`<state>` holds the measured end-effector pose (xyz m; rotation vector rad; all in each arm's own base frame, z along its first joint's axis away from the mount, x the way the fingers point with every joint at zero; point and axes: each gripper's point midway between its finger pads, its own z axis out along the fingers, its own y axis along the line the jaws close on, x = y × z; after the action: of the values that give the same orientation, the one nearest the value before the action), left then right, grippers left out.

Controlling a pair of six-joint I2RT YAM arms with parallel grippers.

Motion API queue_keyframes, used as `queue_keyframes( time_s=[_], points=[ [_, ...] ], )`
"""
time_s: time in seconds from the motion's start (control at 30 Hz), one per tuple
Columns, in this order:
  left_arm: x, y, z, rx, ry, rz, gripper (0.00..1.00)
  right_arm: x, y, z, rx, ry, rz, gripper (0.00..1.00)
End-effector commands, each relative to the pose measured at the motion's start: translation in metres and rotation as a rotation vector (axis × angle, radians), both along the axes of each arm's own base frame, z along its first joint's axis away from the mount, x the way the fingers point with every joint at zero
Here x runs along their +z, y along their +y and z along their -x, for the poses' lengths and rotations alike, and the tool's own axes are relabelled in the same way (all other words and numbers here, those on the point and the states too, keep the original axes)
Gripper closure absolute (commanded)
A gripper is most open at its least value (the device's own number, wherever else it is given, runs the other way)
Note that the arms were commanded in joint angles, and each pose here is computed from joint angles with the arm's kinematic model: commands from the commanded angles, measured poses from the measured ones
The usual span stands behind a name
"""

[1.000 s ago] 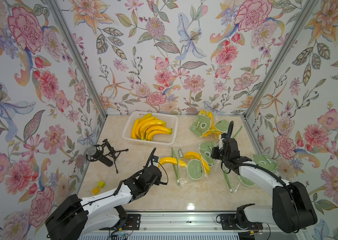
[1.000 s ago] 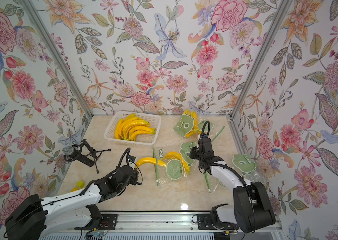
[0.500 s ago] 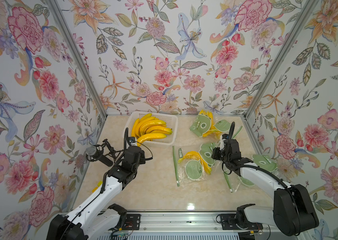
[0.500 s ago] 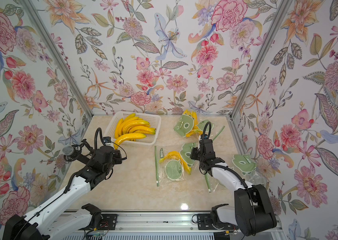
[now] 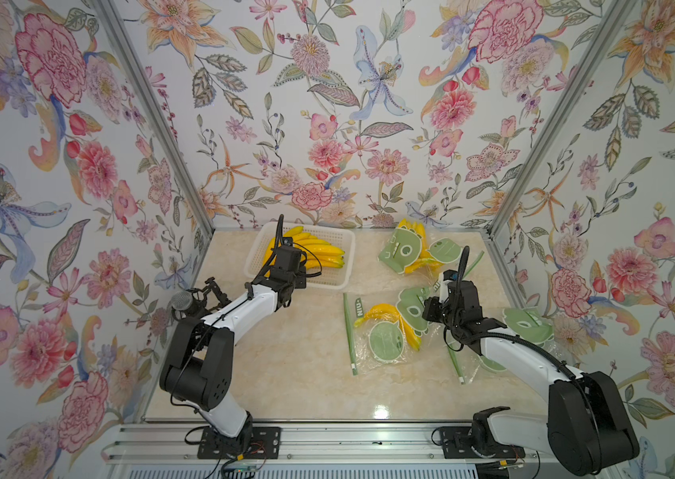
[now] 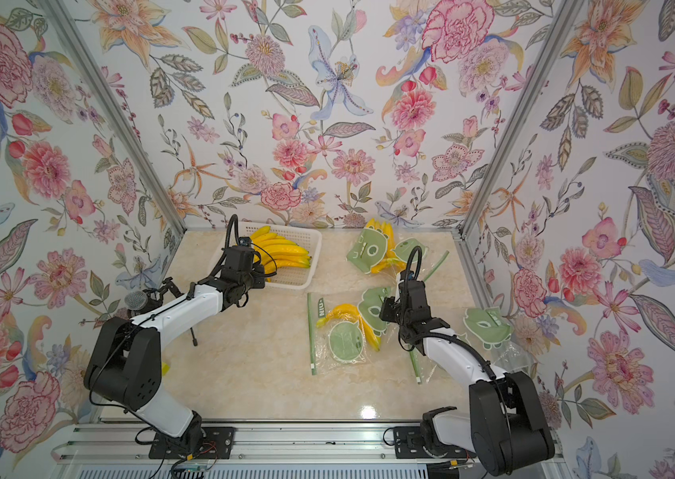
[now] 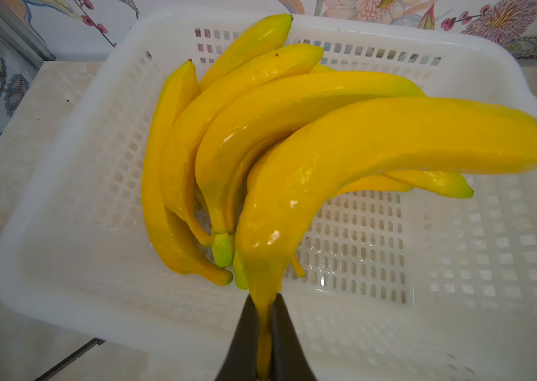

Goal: Open the zip-top bag and take out the banana
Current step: Place the banana in the basket.

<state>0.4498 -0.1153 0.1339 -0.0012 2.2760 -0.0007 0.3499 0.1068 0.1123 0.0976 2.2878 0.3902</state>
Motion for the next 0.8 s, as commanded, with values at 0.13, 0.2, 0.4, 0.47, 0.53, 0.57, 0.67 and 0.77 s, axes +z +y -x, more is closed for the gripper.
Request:
queue_keyframes(
  time_s=[0.13, 0.2, 0.4, 0.47, 0.53, 0.57, 0.67, 0.77],
  points=[
    [-0.018, -0.02, -0.02, -0.079, 0.023, 0.024, 0.89, 0.002, 0.001, 0.002, 0.007, -0.012, -0.019, 1.0],
    [-0.026, -0.021, -0.021, -0.083, 0.037, 0.026, 0.83, 0.002, 0.001, 0.003, 0.007, -0.011, -0.017, 1.0],
    [-0.023, -0.025, -0.021, -0.102, 0.037, 0.033, 0.75, 0.001, 0.0, 0.004, 0.005, -0.01, -0.016, 1.0],
    [-0.016, -0.023, -0.02, -0.101, 0.025, 0.03, 0.72, 0.001, 0.0, 0.003, 0.003, -0.008, -0.015, 1.0],
    [-0.006, -0.02, -0.018, -0.096, 0.008, 0.026, 0.71, 0.001, -0.001, 0.003, 0.002, -0.009, -0.012, 1.0],
    [0.001, -0.02, -0.016, -0.096, -0.006, 0.03, 0.7, 0.001, 0.0, 0.003, 0.004, -0.009, -0.011, 1.0],
    [0.019, -0.019, -0.002, -0.109, -0.045, 0.049, 0.68, 0.0, -0.001, 0.001, 0.002, -0.008, -0.005, 1.0],
    [0.033, -0.023, 0.022, -0.137, -0.092, 0.067, 0.66, -0.001, -0.001, -0.001, 0.004, -0.005, 0.001, 1.0]
  ],
)
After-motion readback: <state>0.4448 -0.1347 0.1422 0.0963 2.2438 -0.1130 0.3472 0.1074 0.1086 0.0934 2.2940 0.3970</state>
